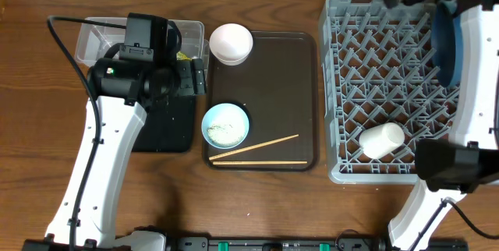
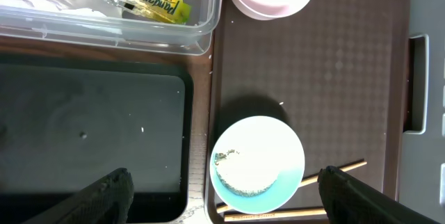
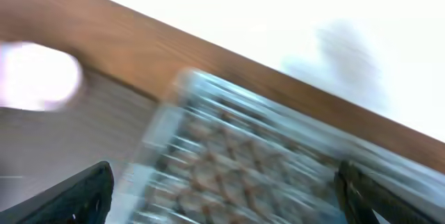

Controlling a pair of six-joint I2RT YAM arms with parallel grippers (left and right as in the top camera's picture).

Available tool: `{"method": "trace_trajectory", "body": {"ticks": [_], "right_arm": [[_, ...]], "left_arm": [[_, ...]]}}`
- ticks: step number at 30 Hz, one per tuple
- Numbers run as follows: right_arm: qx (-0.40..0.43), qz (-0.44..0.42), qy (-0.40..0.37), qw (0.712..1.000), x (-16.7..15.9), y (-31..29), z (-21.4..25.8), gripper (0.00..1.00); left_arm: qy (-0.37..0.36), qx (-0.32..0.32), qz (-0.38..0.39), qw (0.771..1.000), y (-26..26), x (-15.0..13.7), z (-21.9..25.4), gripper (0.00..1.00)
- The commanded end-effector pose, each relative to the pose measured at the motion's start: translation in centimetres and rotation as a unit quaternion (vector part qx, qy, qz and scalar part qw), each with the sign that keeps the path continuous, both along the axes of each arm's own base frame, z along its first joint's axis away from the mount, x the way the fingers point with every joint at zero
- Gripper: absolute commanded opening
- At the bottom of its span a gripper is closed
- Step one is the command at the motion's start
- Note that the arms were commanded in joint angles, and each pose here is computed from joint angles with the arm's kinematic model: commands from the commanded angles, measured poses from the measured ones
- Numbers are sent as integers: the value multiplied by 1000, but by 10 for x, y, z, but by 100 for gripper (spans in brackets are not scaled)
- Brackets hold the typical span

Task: Sort waste into correct bins and load items into the dishwasher rack
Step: 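Lower the blue plate upright into the rack's back right and release, then move the right gripper to the pink bowl and grasp its rim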

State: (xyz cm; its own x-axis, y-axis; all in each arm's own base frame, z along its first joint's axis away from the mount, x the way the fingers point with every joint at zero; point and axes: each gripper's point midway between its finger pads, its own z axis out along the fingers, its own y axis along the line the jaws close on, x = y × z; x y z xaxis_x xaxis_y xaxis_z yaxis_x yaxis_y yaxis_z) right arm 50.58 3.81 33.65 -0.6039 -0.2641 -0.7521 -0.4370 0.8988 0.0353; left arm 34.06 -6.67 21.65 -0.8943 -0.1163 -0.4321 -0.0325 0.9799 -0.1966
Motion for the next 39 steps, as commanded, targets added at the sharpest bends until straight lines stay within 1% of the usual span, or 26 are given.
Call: {"method": "trace_trajectory", "body": {"ticks": [1,3,4,5,9,12,15,17,20,24,26,27,29,32,36,39], "right_arm": [[184,96,59,976,-21,71,10,99],[186,81,97,974,-23,86,-4,94],[179,70,116,975,-24,93,-14,89],[172,57,131,975,-24,99,-22,86],[127,16,177,976,-25,133,-57,83],[94,-25,189,977,-22,157,-78,82],[68,-72,184,978,-14,176,-96,82],[63,-96,180,977,-8,189,-107,79],[62,-121,177,975,3,213,-132,70],[69,-134,190,970,15,239,-174,67],[70,-139,203,967,21,250,-203,65],[68,-137,208,966,22,254,-214,65],[64,-138,217,964,23,261,-234,60],[60,-132,230,962,23,271,-263,59],[47,-130,245,960,20,277,-293,52],[40,-130,254,957,17,278,-307,44]], "left_arm": [[-4,5,-1,1000,1,1,3,88],[-4,5,-1,1000,1,1,3,88],[-4,5,-1,1000,1,1,3,88],[-4,5,-1,1000,1,1,3,88],[-4,5,-1,1000,1,1,3,88],[-4,5,-1,1000,1,1,3,88],[-4,5,-1,1000,1,1,3,88],[-4,5,-1,1000,1,1,3,88],[-4,5,-1,1000,1,1,3,88],[-4,5,-1,1000,1,1,3,88],[-4,5,-1,1000,1,1,3,88],[-4,5,-1,1000,1,1,3,88],[-4,5,-1,1000,1,1,3,88],[-4,5,-1,1000,1,1,3,88],[-4,5,-1,1000,1,1,3,88],[-4,5,-1,1000,1,1,3,88]]}}
